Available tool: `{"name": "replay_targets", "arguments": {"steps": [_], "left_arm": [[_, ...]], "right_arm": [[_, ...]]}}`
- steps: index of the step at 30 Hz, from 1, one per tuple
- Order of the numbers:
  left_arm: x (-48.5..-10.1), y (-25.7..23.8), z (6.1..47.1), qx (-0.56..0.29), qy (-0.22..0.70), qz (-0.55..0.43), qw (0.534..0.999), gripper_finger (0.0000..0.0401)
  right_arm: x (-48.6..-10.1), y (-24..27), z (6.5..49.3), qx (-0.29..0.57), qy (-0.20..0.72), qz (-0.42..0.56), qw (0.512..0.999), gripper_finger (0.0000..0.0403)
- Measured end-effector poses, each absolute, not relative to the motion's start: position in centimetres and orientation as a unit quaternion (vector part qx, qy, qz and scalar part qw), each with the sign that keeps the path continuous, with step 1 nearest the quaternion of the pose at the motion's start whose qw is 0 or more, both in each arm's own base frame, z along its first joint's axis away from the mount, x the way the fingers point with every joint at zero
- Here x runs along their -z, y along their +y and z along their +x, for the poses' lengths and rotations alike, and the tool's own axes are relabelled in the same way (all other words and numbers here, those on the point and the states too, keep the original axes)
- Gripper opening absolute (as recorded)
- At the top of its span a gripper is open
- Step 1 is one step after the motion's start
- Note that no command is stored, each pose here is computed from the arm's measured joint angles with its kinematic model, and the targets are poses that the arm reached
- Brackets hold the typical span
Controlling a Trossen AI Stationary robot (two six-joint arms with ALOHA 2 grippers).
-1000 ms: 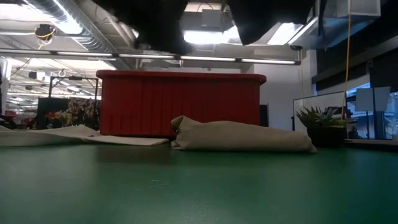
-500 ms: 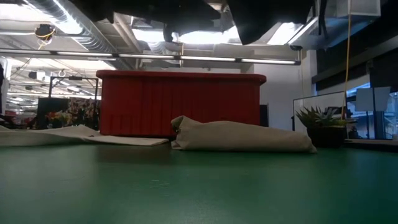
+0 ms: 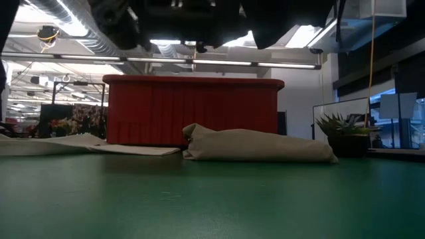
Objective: Fold Laundry from Bin
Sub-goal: Remove the black shorts from the red laundry bin
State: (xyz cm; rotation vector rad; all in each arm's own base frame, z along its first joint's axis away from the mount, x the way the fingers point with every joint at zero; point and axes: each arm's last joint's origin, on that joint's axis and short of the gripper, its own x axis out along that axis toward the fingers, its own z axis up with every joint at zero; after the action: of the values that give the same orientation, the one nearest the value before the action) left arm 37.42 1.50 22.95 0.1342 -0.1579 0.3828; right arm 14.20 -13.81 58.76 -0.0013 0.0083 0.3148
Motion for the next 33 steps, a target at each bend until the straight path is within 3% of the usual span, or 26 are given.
{"name": "replay_targets", "arguments": {"steps": [7, 12, 17, 28, 33], "left_arm": [[-23.8, 2.7, 39.5, -0.239, -0.089, 0.068, 0.965, 0.0147], [-23.4, 2.7, 40.0, -0.208, -0.061, 0.053, 0.975, 0.0147], [-23.3, 3.0, 40.0, -0.234, -0.059, 0.028, 0.97, 0.0148], [-23.3, 3.6, 40.0, -0.214, -0.072, -0.01, 0.974, 0.0237], [-23.3, 3.7, 40.0, -0.188, -0.071, -0.003, 0.98, 0.0247]], "right_arm": [[-58.8, -13.8, 14.2, -0.156, 0.004, 0.0, 0.988, 0.0003], [-58.8, -13.8, 14.2, -0.156, 0.004, 0.001, 0.988, 0.0003], [-58.8, -13.8, 14.2, -0.157, 0.004, 0.001, 0.988, 0.0003], [-58.8, -13.8, 14.2, -0.157, 0.004, 0.001, 0.988, 0.0003], [-58.8, -13.8, 14.2, -0.157, 0.004, 0.001, 0.988, 0.0003]]}}
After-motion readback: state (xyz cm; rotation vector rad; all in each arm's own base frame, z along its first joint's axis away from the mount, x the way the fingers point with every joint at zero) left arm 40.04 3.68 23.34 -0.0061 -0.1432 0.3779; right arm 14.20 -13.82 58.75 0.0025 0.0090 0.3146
